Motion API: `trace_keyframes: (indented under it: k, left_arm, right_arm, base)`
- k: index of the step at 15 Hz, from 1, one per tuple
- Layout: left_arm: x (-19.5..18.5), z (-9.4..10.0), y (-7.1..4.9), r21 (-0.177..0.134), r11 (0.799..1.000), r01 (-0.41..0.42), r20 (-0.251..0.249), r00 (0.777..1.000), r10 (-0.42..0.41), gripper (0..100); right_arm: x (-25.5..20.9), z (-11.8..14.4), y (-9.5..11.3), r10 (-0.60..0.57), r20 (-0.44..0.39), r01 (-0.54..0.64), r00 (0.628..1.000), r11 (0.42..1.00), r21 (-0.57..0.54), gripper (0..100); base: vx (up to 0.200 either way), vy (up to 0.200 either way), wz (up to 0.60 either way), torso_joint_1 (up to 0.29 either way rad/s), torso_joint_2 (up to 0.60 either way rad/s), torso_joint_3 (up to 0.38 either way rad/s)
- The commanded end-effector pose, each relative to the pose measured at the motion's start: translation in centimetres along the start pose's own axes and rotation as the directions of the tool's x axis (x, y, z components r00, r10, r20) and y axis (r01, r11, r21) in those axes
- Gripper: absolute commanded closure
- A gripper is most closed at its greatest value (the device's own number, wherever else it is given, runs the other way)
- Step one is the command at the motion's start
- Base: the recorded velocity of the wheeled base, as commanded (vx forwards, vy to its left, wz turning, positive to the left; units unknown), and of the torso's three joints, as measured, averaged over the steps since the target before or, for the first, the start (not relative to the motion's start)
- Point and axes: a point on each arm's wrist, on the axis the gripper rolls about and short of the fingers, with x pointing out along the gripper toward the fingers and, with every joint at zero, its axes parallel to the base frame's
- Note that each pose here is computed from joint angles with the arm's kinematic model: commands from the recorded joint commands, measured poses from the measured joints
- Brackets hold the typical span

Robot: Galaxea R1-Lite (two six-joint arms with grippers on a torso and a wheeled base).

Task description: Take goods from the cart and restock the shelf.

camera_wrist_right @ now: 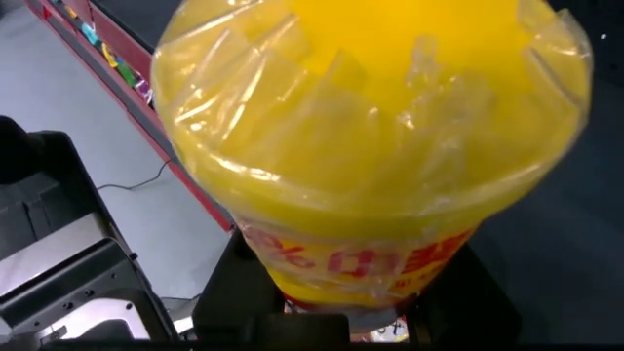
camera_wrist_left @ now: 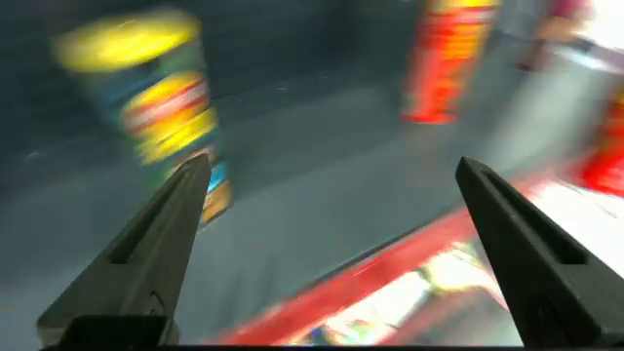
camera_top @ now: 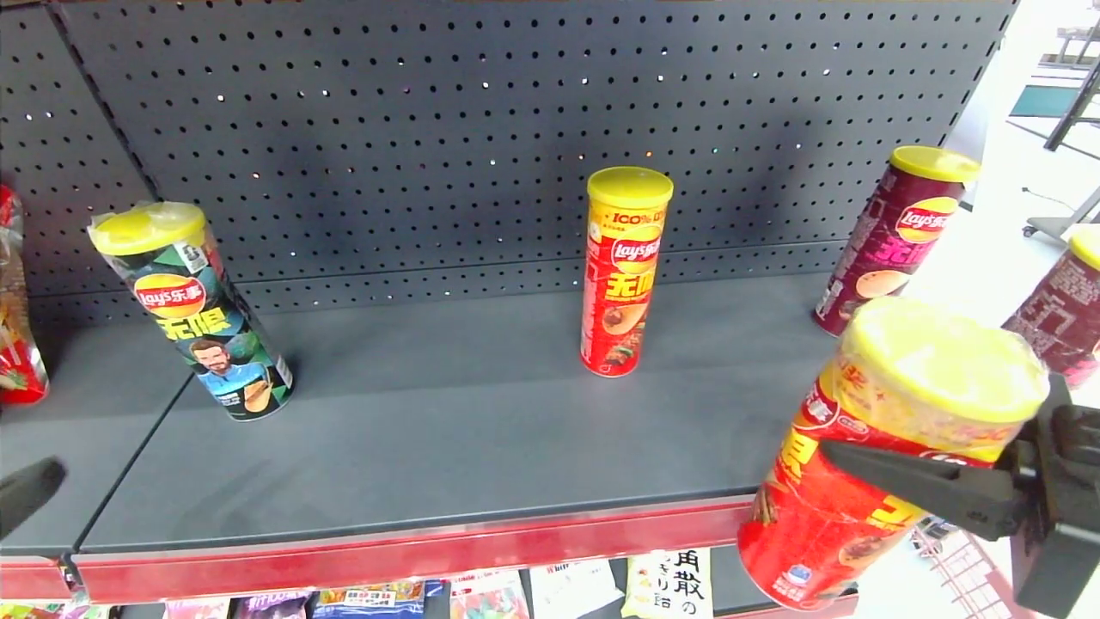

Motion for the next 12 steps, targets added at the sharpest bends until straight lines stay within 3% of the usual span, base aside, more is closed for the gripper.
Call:
trace_keyframes:
  k: [1, 3, 5, 9, 11, 12]
  left_arm:
    - [13.1, 1.6, 0.7, -0.09, 0.907, 0.412, -0.185, 0.888, -0.422, 0]
    - [18.0, 1.4, -0.7, -0.099, 0.863, 0.496, -0.204, 0.838, -0.505, 0]
    - [22.1, 1.1, -1.6, -0.097, 0.844, 0.528, -0.215, 0.817, -0.536, 0]
    - [26.7, 0.4, -3.2, -0.074, 0.827, 0.558, -0.206, 0.802, -0.56, 0]
    - [28.0, -0.4, -3.3, -0.059, 0.836, 0.546, -0.21, 0.812, -0.545, 0]
    - [29.3, -0.9, -3.2, -0.036, 0.85, 0.526, -0.205, 0.828, -0.521, 0]
  right_arm:
    - [-0.2, 1.0, 0.0, -0.002, 0.039, 0.002, 0.999, 1.0, -0.005, 100]
    - [-0.5, 1.6, 0.0, -0.008, 0.061, 0.009, 0.998, 1.0, -0.008, 100]
    - [-0.5, 1.8, -0.2, -0.023, 0.066, 0.021, 0.998, 1.0, 0.021, 100]
    - [-0.8, 1.6, -0.5, -0.05, 0.062, 0.047, 0.997, 0.998, 0.044, 100]
    - [-0.8, 1.6, -0.5, -0.05, 0.062, 0.047, 0.997, 0.998, 0.044, 100]
    - [-0.8, 1.6, -0.5, -0.05, 0.062, 0.047, 0.997, 0.998, 0.046, 100]
  base:
    - [0.0, 0.0, 0.0, 0.0, 0.0, 0.0]
    - [0.0, 0.0, 0.0, 0.0, 0.0, 0.0]
    - [0.0, 0.0, 0.0, 0.0, 0.0, 0.0]
    - [0.0, 0.0, 0.0, 0.0, 0.0, 0.0]
    - [0.0, 0.0, 0.0, 0.0, 0.0, 0.0]
    - [0.0, 0.0, 0.0, 0.0, 0.0, 0.0]
